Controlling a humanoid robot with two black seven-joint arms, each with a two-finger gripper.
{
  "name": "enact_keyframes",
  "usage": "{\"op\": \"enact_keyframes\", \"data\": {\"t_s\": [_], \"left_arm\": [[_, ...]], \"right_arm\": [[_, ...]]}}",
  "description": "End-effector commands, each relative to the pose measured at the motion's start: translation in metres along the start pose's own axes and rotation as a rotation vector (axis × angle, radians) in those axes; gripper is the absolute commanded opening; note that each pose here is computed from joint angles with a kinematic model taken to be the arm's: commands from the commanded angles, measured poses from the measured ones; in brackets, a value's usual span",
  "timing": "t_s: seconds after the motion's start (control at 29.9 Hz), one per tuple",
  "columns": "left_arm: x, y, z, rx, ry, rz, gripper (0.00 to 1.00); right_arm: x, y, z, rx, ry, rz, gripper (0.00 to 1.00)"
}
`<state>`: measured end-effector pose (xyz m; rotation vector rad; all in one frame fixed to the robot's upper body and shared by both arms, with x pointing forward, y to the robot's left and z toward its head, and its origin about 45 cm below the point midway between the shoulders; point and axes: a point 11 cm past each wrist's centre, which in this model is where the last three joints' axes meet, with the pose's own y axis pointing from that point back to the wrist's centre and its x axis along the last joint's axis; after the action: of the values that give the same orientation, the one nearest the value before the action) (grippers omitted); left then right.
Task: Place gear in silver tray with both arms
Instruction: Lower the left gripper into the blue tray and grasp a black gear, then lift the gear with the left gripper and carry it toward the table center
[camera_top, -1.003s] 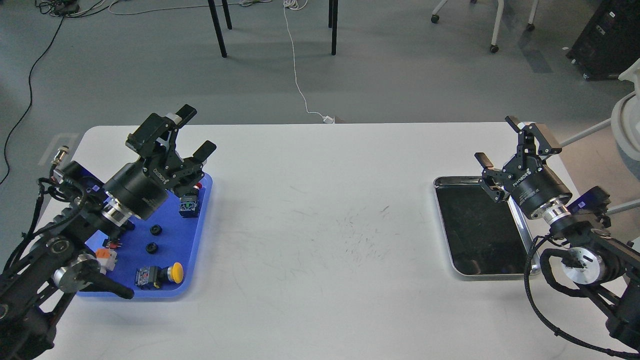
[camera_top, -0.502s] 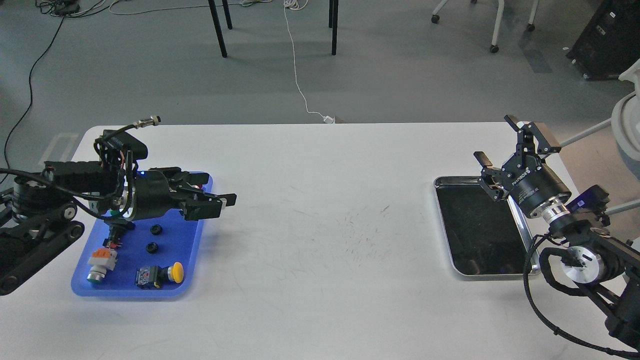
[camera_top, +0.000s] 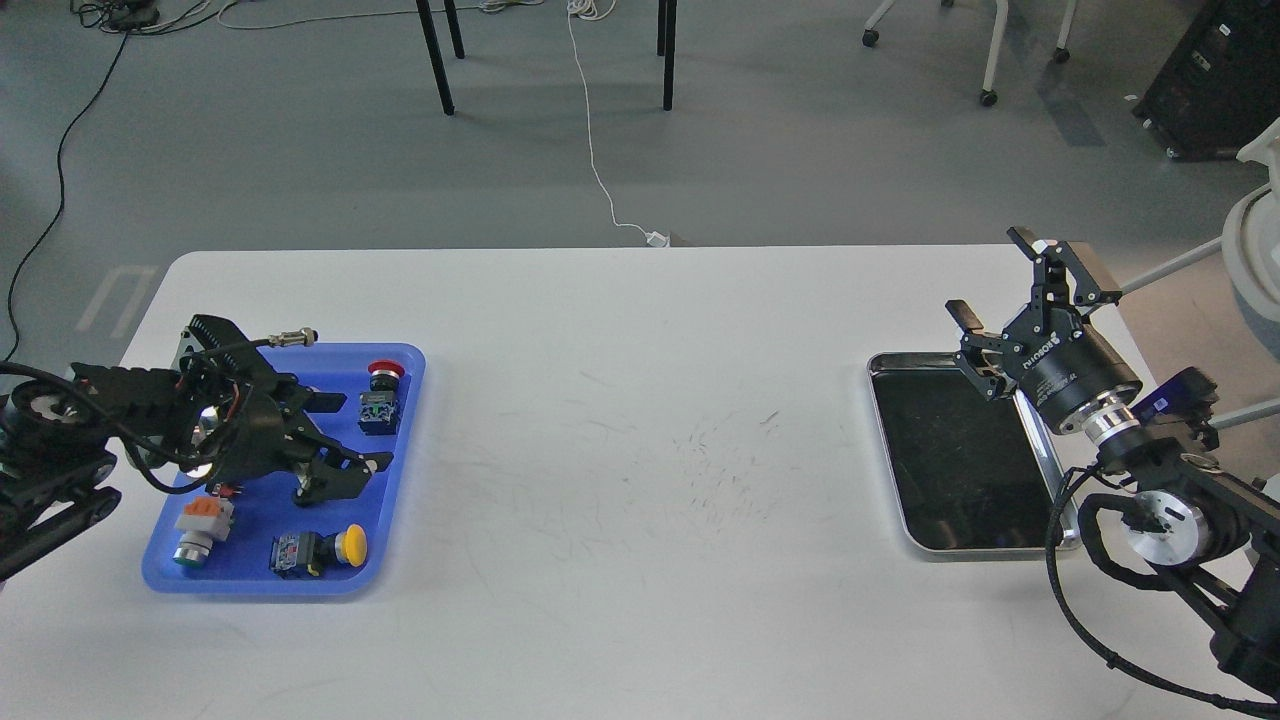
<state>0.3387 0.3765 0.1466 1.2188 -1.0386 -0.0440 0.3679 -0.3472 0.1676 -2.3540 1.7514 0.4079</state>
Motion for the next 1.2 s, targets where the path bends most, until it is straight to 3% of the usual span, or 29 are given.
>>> {"op": "enact_keyframes", "data": {"t_s": [0.0,0.23,0.47,0.6,0.64,0.7,0.74,1.0,1.17], "left_arm": [[-0.013,0.001,-0.007,0.021,-0.009,-0.016,0.94],[-0.034,0.002,-0.014,0.042,-0.015,-0.060,0.86],[-0.039,0.004,-0.018,0.053,-0.011,-0.073,0.65],[-0.043,0.003,-0.016,0.051,-0.006,-0.080,0.61],[-0.046,0.003,-0.015,0.048,-0.002,-0.086,0.53],[-0.047,0.003,-0.015,0.048,-0.004,-0.087,0.26],[-0.046,0.003,-0.015,0.050,-0.004,-0.086,0.20],[-0.045,0.002,-0.012,0.041,-0.006,-0.083,0.10],[-0.040,0.002,-0.014,0.042,-0.009,-0.071,0.09]], "right_arm": [[0.000,0.001,0.001,-0.002,-0.002,0.001,0.99],[-0.002,0.000,0.002,-0.001,-0.005,-0.003,0.99],[-0.001,0.000,0.002,-0.003,-0.004,-0.002,0.99],[-0.002,0.000,0.002,-0.003,-0.005,-0.003,0.99],[-0.001,0.000,0.002,-0.002,-0.004,-0.001,0.99],[-0.001,0.000,0.001,-0.002,-0.003,-0.001,0.99],[-0.001,0.000,0.002,-0.002,-0.004,-0.001,0.99],[0.000,0.001,0.001,-0.002,-0.002,0.001,0.99],[-0.001,0.000,0.001,-0.002,-0.003,-0.001,0.99]]}}
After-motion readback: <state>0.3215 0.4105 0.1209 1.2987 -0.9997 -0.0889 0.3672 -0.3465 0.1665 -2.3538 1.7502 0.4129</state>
